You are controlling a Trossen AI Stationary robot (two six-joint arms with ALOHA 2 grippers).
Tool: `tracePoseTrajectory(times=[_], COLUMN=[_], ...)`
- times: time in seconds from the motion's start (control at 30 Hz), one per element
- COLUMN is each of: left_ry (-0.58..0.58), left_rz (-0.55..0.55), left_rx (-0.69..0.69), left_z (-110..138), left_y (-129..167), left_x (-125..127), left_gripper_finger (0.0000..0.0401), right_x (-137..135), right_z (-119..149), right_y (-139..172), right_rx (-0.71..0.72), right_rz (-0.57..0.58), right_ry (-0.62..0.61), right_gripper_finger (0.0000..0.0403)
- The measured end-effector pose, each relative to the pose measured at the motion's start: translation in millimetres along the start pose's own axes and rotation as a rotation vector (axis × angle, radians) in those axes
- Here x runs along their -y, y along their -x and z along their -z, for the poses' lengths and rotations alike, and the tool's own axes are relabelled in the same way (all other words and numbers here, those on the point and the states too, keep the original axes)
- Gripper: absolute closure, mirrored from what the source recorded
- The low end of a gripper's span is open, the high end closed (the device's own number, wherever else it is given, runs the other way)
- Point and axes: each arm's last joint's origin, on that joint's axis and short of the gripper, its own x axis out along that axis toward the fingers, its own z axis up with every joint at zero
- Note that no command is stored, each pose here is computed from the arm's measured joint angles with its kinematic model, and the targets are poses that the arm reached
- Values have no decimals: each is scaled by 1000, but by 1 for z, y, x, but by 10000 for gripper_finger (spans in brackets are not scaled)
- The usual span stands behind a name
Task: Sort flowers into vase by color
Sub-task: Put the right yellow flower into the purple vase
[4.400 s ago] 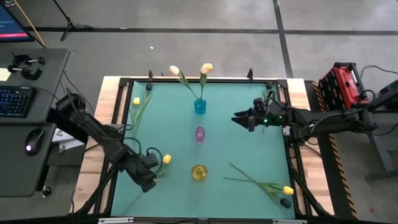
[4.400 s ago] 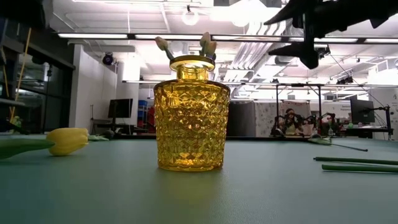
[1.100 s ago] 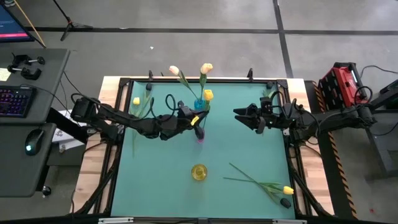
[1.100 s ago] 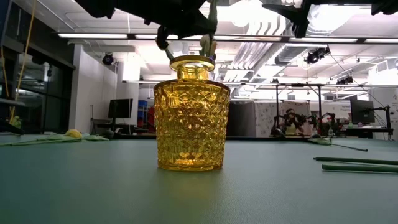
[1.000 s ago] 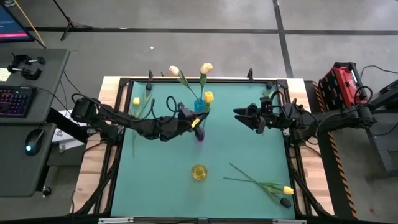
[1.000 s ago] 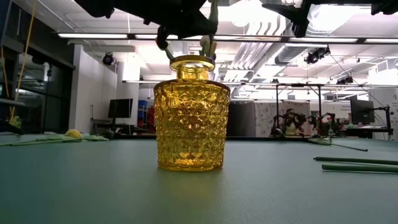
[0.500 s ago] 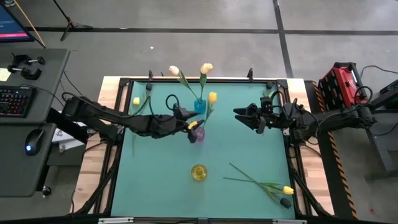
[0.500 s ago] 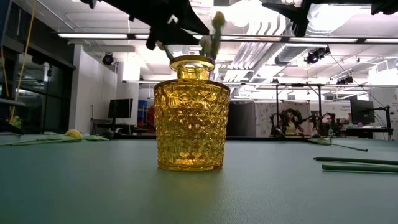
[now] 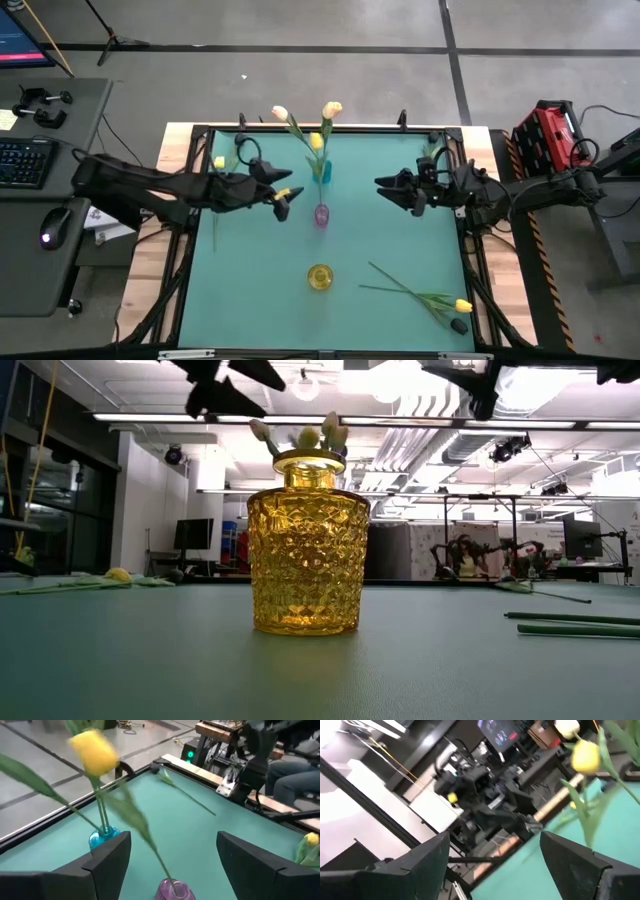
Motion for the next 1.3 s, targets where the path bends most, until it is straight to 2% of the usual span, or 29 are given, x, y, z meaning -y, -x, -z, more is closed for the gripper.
tracePoseTrajectory(times=[0.2,0.4,0.67,0.87,1.07,1.2,1.3], left_ry=[27,23,6,-9,-10,-10,-10], left_rz=[19,16,4,-6,-6,-6,-6], left_rx=[29,22,-1,-22,-23,-23,-23], left_z=[-7,-7,-4,-1,-1,-1,-1], left_y=[12,12,11,11,11,11,11], left_x=[-3,-4,-4,-5,-5,-5,-5], left_gripper_finger=[119,119,119,119,119,119,119], right_x=[11,22,17,-2,-21,-27,-33], right_z=[9,20,42,81,138,170,181], right_y=[1,5,12,20,31,37,30], right_rx=[-66,-178,-468,-732,-982,-1079,-1095], right_rz=[143,261,212,206,302,365,388], right_ry=[-25,-102,-285,-422,-513,-537,-511], right_gripper_finger=[105,105,105,105,105,105,105])
